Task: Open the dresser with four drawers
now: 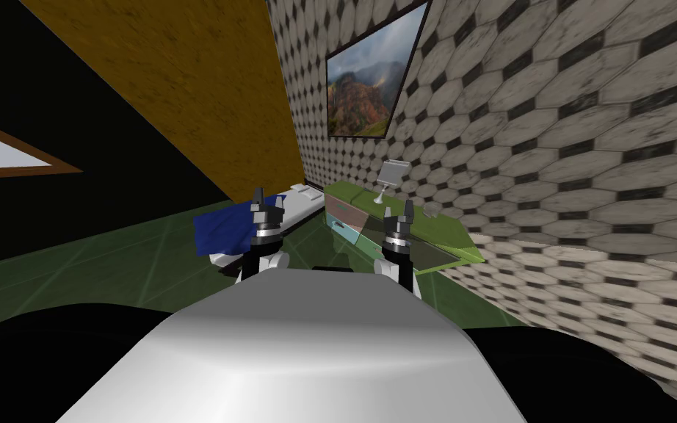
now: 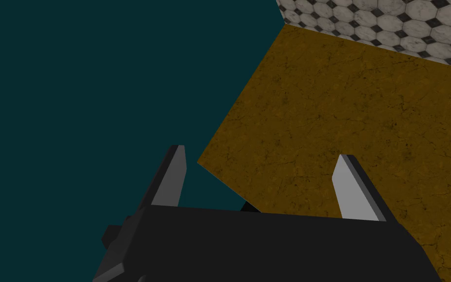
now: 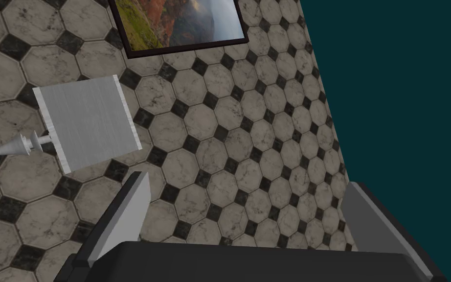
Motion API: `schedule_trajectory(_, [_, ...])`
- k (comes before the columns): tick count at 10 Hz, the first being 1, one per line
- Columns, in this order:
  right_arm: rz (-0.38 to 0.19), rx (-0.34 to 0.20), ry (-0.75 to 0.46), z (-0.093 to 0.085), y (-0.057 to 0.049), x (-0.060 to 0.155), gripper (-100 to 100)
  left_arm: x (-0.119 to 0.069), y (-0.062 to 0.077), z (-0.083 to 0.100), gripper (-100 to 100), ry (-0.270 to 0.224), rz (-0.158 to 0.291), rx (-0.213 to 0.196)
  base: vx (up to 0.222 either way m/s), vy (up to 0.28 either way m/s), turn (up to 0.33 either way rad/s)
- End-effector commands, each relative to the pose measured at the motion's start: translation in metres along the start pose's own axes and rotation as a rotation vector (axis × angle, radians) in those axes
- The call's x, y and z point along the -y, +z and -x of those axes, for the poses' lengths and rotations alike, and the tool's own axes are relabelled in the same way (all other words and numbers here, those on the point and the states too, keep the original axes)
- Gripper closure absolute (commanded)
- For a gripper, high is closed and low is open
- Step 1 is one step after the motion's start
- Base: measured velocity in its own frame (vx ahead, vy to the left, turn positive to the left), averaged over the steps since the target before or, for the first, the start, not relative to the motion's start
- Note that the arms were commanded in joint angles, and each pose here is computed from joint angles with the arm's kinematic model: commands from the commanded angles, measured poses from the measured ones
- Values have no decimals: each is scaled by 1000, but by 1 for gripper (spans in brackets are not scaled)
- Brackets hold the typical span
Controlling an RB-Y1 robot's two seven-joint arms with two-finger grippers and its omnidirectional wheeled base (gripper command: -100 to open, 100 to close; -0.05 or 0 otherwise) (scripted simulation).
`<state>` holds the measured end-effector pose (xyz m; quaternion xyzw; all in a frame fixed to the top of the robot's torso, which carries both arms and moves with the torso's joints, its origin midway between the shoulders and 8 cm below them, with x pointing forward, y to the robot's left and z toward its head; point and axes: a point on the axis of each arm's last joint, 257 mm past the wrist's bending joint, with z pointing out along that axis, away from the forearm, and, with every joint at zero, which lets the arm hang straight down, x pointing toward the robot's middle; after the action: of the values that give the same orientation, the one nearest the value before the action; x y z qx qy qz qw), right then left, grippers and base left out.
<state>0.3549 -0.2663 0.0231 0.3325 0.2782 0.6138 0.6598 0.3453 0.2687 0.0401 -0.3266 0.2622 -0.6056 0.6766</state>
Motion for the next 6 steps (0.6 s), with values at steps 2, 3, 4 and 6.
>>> schedule_trajectory(2, [0,0,0,0,0,0,0,0,0,0,0,0,0,0,0,0,0])
schedule_trajectory(3, [0,0,0,0,0,0,0,0,0,0,0,0,0,0,0,0,0])
schedule_trajectory(4, [0,0,0,0,0,0,0,0,0,0,0,0,0,0,0,0,0])
schedule_trajectory(6, [0,0,0,0,0,0,0,0,0,0,0,0,0,0,0,0,0])
